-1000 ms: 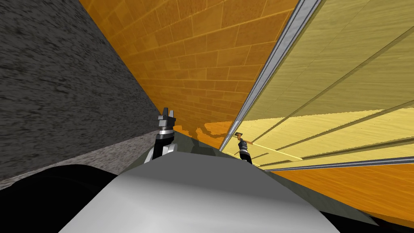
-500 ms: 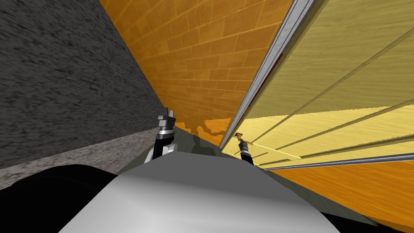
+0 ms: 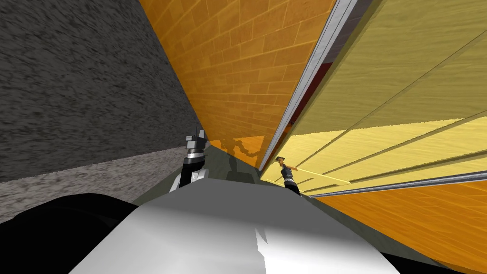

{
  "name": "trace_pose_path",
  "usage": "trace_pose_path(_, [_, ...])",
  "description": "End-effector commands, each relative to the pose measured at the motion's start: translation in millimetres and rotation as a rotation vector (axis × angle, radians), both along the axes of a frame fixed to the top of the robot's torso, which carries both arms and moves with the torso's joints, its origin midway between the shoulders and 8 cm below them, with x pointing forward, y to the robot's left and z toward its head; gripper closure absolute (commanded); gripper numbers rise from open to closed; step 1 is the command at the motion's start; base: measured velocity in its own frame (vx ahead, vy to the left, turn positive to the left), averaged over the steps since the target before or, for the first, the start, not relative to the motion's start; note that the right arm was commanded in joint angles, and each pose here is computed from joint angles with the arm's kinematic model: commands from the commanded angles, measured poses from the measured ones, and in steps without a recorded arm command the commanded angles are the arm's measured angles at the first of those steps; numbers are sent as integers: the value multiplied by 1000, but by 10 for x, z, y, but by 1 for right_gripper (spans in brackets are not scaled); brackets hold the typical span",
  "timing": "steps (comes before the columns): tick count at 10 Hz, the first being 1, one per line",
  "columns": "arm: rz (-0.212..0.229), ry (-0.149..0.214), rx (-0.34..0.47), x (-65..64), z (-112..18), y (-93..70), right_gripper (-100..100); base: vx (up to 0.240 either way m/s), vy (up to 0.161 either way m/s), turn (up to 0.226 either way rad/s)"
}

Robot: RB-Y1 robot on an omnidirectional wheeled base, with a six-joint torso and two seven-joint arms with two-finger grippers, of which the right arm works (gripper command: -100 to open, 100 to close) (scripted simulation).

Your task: Pull the door open

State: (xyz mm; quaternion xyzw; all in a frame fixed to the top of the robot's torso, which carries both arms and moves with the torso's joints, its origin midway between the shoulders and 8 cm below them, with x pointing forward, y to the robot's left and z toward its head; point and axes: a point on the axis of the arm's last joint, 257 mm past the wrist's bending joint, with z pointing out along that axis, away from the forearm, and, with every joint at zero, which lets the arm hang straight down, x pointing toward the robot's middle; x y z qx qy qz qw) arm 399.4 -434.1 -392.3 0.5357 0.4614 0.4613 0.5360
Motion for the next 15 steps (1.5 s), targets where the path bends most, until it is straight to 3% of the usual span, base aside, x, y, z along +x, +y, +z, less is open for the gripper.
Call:
trace_pose_path(1, [0,0,0,0,0,0,100,-105,-18,23])
trace_pose_path(8, [97,0,0,-348,-3,41,100,-230,-56,141])
trace_pose_path(9, [90,2,0,-310,-2,45,100,-114,-18,22])
trace_pose_path(10, [104,7,1,-438,-28,37,100,-160,-31,183])
trace_pose_path(15, [133,2,-1,-680,-16,-12,100,-186,-72,153])
